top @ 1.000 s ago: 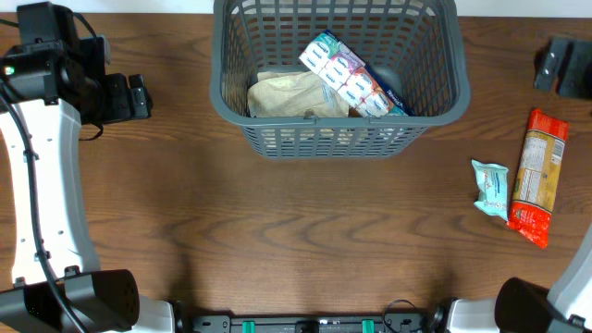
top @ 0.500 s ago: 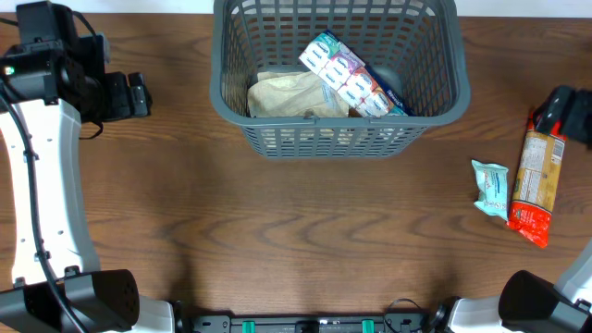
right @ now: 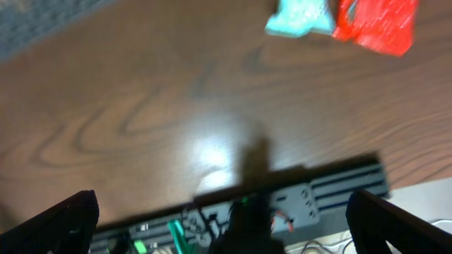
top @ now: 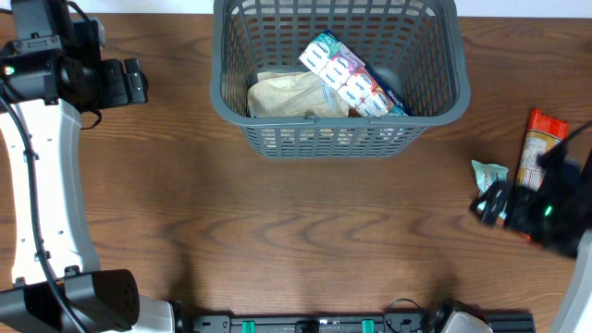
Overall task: Pack container
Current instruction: 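Move the right gripper down to the green wipes packet and grasp it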
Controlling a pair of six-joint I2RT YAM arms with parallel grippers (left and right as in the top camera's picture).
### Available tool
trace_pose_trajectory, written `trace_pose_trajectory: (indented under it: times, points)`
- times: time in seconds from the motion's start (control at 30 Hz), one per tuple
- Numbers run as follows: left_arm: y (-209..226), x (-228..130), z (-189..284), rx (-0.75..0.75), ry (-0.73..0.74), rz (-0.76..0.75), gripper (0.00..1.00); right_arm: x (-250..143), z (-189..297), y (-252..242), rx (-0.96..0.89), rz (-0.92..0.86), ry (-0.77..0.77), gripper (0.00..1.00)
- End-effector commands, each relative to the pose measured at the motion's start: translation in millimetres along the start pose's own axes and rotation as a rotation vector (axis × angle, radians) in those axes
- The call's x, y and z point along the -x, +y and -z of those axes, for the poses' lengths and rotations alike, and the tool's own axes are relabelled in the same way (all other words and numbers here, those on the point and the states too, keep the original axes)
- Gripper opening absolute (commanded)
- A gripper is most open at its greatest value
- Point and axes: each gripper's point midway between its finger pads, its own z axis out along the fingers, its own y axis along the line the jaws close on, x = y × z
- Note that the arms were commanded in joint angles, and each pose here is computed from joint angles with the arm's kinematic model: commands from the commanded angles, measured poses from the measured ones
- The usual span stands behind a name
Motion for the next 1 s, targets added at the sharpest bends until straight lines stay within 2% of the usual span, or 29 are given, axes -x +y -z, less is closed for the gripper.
trace_pose_trajectory:
  times: [0.0, 0.1, 0.27, 0.4, 0.67, 0.97]
  points:
    - [0.1, 0.0, -3.1, -0.004, 0.003, 0.009, 0.99, -16.2, -16.7, -3.9, -0.013, 0.013, 0.013, 0.99]
    - [-4.3, 1.7, -3.0, -0.030, -0.004, 0.011, 0.99, -1.0, -24.2, -8.1, -0.029, 0.010, -0.054, 0.99]
    - [-7.4, 1.5, -2.9, -0.048, -0.003, 0.011, 0.99, 45.8, -37.2, -21.9, -0.090, 0.022, -0.172, 0.99]
    - [-7.3, 1.8, -2.9, -0.047, -0.005, 0.010, 0.99, 59.9, -60.9, -44.0, -0.180, 0.023, -0.105, 0.99]
    - [-7.3, 1.3, -2.9, -0.047, -0.003, 0.011, 0.99, 69.3, -126.1, -57.6, -0.160, 0.188, 0.140, 0.99]
    - [-7.3, 0.7, -2.9, -0.047, 0.000, 0.011, 0.99, 104.9, -176.4, -67.8, -0.161, 0.214, 0.129, 0.99]
